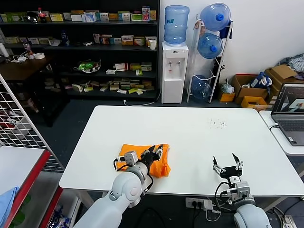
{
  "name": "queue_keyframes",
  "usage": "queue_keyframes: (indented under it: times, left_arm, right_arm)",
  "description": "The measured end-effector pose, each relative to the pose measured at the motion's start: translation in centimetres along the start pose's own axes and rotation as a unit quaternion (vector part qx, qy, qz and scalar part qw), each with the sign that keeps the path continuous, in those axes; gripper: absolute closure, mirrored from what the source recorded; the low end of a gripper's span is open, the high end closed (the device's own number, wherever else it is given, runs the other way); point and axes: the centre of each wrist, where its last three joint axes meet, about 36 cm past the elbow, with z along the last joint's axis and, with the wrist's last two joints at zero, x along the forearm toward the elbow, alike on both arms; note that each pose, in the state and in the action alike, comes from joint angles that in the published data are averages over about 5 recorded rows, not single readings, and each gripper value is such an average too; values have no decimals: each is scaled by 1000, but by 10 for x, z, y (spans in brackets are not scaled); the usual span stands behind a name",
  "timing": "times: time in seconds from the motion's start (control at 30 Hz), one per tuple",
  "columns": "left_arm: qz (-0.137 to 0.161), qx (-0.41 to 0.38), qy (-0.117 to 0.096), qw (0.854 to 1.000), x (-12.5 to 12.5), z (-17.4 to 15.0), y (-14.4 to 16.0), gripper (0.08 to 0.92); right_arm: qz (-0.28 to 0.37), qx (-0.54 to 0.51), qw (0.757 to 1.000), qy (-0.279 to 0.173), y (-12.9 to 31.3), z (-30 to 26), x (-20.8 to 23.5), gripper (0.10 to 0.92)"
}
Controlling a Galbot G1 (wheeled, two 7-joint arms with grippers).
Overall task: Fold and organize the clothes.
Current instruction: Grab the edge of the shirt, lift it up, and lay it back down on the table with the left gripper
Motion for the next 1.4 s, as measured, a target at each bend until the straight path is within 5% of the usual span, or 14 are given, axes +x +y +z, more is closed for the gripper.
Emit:
queue_keyframes:
  times: [0.2,0.4,0.73,1.13,1.4]
  left_arm:
    - [-20,-23,-11,999,10,-4,30,291]
    - [-44,-87,7,995,24,-16,84,180]
    - [-52,-134,57,988,34,-48,159,177]
    - [-34,-120,116,985,27,-54,191,177]
    - [-22,-111,126,986,23,-51,195,362]
  right_arm:
    - [-7,4,1000,-2,0,0,0,200]
    - [-17,4,1000,-4,1,2,-2,200]
    - [-28,5,1000,-2,1,6,0,200]
    - [-26,3,1000,-3,-3,6,5,200]
    - [-26,0,1000,-4,-2,5,5,200]
